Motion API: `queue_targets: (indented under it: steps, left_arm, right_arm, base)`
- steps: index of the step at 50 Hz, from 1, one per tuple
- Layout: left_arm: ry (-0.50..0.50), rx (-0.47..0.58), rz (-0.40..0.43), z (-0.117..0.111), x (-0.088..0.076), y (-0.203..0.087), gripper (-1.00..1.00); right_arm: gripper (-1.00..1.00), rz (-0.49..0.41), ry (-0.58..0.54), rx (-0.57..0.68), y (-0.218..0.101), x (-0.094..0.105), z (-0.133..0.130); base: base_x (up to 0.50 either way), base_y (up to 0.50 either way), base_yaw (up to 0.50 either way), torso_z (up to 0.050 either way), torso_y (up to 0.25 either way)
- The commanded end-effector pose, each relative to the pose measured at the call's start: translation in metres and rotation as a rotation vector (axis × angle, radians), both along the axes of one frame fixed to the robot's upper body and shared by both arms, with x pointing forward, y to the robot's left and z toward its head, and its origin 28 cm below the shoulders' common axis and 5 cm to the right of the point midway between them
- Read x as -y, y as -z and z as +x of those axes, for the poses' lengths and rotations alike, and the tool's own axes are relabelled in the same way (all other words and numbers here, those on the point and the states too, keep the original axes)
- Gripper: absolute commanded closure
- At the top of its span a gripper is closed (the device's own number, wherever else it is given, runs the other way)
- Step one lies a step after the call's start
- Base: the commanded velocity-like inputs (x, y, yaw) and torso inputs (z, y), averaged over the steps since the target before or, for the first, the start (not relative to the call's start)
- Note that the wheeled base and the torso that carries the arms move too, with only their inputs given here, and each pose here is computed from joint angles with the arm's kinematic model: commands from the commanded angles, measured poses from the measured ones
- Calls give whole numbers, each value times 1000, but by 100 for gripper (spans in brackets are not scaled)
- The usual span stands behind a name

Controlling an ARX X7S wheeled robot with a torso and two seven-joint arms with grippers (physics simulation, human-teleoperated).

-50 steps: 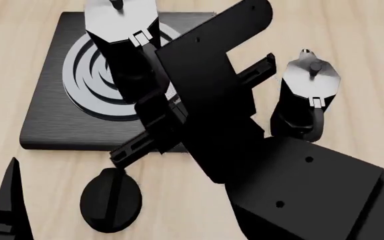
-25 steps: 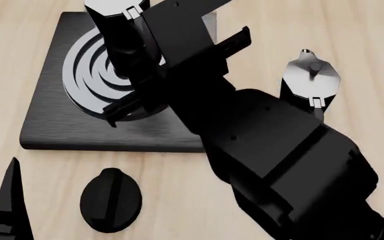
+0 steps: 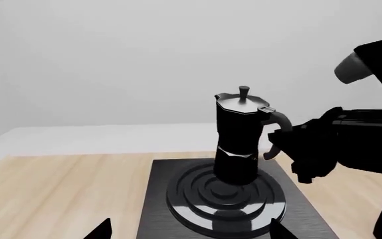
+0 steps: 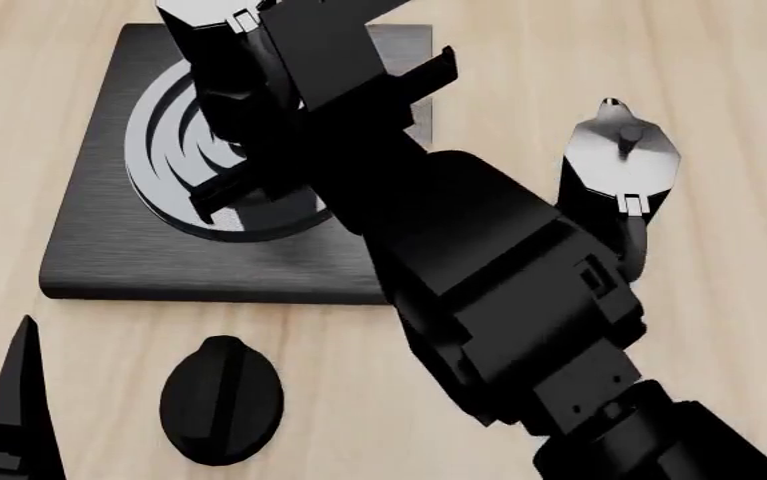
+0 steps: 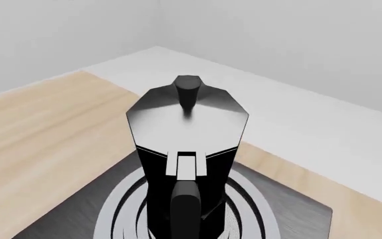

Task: Put the right moka pot on the stove.

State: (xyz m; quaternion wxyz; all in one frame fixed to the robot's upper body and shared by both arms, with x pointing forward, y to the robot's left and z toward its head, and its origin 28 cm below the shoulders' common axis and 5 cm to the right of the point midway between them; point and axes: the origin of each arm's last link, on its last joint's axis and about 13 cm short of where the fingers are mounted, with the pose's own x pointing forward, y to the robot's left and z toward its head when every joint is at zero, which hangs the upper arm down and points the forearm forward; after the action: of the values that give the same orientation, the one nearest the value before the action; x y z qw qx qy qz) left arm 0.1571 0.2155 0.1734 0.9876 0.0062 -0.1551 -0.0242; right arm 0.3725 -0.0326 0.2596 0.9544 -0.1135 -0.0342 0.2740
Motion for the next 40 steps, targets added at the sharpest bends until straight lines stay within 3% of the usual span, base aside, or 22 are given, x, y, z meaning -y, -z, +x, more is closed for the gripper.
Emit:
queue_targets:
  steps: [1, 22, 40]
  left_arm:
    - [2, 3, -1, 0, 0, 0, -100]
    - [3, 8, -3, -1, 0, -1, -100]
    - [5, 12, -2, -1, 0, 0, -100]
  right_arm:
    - [100, 8, -11, 25, 1, -7, 14]
    - [100, 16, 2, -8, 23, -9, 35]
    - [100, 55, 3, -76, 46, -5, 39]
  base:
    - [0, 0, 0, 0, 0]
    - [0, 0, 0, 0, 1]
    - [0, 0, 0, 0, 1]
